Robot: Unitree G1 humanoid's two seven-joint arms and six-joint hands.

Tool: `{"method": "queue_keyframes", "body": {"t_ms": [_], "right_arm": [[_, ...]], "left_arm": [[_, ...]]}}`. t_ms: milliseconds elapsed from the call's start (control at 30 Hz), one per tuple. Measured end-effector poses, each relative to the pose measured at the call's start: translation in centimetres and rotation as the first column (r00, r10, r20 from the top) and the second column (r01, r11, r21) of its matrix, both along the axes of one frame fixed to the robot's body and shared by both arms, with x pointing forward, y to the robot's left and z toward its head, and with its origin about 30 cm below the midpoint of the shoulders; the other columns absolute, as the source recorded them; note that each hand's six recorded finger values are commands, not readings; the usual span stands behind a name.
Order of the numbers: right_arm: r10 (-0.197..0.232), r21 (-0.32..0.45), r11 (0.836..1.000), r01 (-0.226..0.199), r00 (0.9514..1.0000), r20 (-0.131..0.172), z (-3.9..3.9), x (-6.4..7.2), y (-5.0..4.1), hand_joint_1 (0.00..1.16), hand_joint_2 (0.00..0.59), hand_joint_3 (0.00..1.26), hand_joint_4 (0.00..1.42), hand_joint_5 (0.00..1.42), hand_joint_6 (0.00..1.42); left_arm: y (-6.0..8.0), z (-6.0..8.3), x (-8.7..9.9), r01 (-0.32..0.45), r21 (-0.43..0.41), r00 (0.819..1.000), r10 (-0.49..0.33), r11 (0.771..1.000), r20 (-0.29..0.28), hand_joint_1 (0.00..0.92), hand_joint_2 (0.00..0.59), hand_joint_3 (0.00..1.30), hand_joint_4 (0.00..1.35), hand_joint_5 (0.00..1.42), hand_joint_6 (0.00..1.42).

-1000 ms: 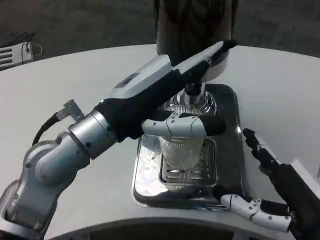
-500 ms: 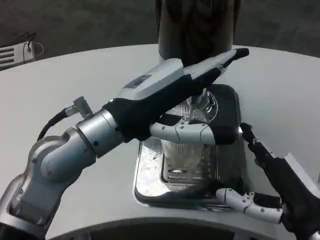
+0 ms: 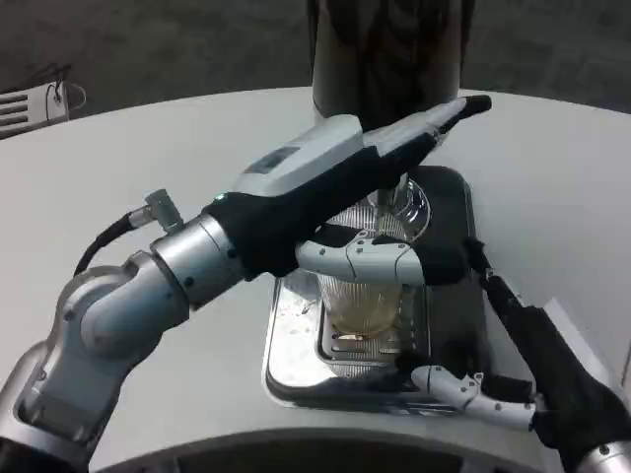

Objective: Grasp the cup under the faucet to collect the drink, then remove the cup.

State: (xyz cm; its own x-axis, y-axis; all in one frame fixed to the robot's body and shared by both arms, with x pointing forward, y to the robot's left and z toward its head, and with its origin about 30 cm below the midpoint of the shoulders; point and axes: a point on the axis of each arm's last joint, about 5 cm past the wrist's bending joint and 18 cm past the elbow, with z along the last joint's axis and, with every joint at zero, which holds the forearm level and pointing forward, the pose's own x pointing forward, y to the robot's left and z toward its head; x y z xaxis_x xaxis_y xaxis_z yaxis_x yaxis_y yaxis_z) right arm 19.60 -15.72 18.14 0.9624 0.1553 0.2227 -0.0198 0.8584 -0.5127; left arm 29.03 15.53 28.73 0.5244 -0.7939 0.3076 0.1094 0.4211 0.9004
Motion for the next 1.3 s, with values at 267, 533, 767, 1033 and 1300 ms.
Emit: {"method": "queue_keyframes", "body": {"t_ms": [267,533,767,1033,1300], "right_arm": [[0.008,0.043,0.999,-0.009,0.9996,0.026,-0.40,1.2,1.05,0.80,0.219,0.00,0.00,0.01,0.03],[0.002,0.062,0.998,-0.003,0.9995,0.030,-0.54,2.3,1.42,0.80,0.219,0.00,0.00,0.02,0.03],[0.002,0.076,0.997,-0.005,0.9989,0.046,-0.38,3.2,1.78,0.80,0.219,0.00,0.00,0.02,0.03],[0.020,0.087,0.996,-0.023,0.9989,0.043,-0.26,4.1,2.22,0.81,0.211,0.00,0.00,0.03,0.03],[0.029,0.097,0.995,-0.032,0.9990,0.036,-0.27,4.6,2.36,0.81,0.209,0.00,0.00,0.03,0.03]], "left_arm": [[0.1,0.1,-0.1,-0.001,0.006,1.000,0.001,1.000,0.003,0.000,0.000,0.00,0.00,0.00,0.04],[0.1,0.2,-0.1,-0.005,0.010,1.000,0.004,1.000,0.004,0.000,0.000,0.00,0.00,0.00,0.04],[0.2,0.3,-0.1,-0.007,0.012,1.000,0.006,1.000,0.004,0.000,0.000,0.00,0.00,0.00,0.04],[0.2,0.3,-0.2,-0.009,0.015,1.000,0.009,1.000,0.005,0.000,0.000,0.00,0.00,0.00,0.04],[0.4,0.5,-0.4,-0.015,0.007,1.000,0.015,1.000,0.018,0.000,0.000,0.00,0.00,0.00,0.05]]}}
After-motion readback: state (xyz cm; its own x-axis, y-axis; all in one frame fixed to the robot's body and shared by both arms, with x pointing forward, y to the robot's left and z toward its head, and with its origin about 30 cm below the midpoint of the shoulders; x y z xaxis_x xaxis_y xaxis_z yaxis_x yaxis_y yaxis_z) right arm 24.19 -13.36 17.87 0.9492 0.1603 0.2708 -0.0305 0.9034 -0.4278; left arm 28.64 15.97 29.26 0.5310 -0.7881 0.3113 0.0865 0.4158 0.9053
